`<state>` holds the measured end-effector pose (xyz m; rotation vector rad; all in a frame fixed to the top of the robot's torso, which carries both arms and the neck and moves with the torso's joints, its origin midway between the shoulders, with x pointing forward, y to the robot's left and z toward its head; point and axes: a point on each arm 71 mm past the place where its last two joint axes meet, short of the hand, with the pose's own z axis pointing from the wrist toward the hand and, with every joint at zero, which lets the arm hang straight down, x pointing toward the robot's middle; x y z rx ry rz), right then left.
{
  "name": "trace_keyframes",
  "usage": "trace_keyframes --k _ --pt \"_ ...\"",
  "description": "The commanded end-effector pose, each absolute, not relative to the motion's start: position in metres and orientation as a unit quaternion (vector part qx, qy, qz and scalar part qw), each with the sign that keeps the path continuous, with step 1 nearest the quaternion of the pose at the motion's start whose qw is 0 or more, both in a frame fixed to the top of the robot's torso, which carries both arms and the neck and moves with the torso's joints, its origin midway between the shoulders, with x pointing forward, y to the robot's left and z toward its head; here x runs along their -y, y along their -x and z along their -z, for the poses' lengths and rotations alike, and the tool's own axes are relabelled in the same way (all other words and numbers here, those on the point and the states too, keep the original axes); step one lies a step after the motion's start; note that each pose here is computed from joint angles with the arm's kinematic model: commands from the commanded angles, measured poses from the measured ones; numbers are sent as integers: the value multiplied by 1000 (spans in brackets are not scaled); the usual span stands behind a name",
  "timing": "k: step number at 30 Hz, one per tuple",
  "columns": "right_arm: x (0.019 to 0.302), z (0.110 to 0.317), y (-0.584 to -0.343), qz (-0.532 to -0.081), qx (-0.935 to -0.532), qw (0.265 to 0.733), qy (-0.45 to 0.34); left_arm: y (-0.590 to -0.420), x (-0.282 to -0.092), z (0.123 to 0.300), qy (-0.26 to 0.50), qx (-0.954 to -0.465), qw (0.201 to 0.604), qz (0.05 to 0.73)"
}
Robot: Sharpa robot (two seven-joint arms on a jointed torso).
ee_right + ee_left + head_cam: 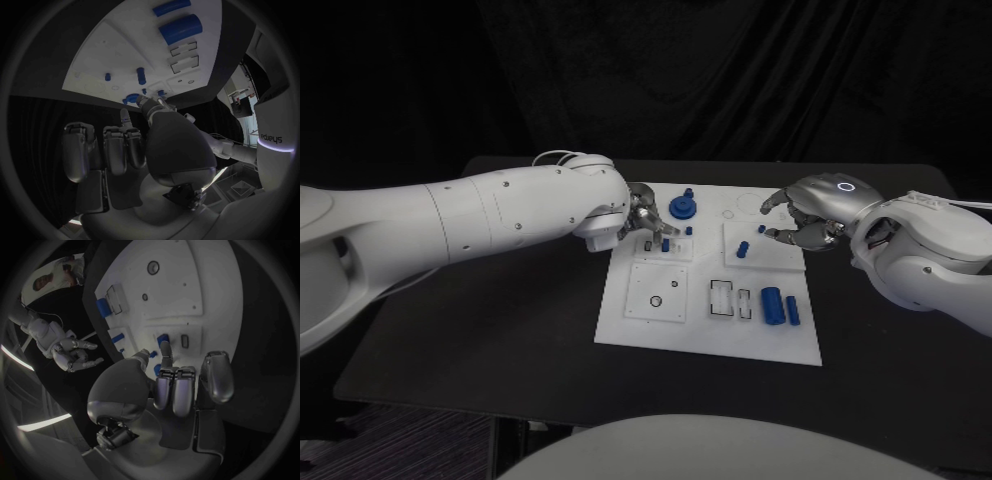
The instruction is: Assemble the parts on the task board
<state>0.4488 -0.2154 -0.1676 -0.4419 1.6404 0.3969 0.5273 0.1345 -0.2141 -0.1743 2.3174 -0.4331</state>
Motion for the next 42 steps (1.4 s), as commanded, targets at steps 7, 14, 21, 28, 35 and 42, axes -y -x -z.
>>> trace_keyframes --k 7,14,21,28,35,42 --pt "220 167 -449 -166 -719 649 185 -538 -148 164 57 -860 469 195" --pt "222 167 -450 -164 -719 650 183 -542 -160 155 60 -854 479 193" --pt "222 167 -450 -164 -718 651 183 -552 -167 158 57 -868 464 169" --pt "221 166 -450 -169 -713 656 181 -562 -172 171 65 -876 454 150" --pt "221 166 -450 -172 -709 659 180 -568 -176 182 65 -881 452 124" --pt "220 166 -450 -173 -709 659 181 -570 -176 195 64 -889 440 110"
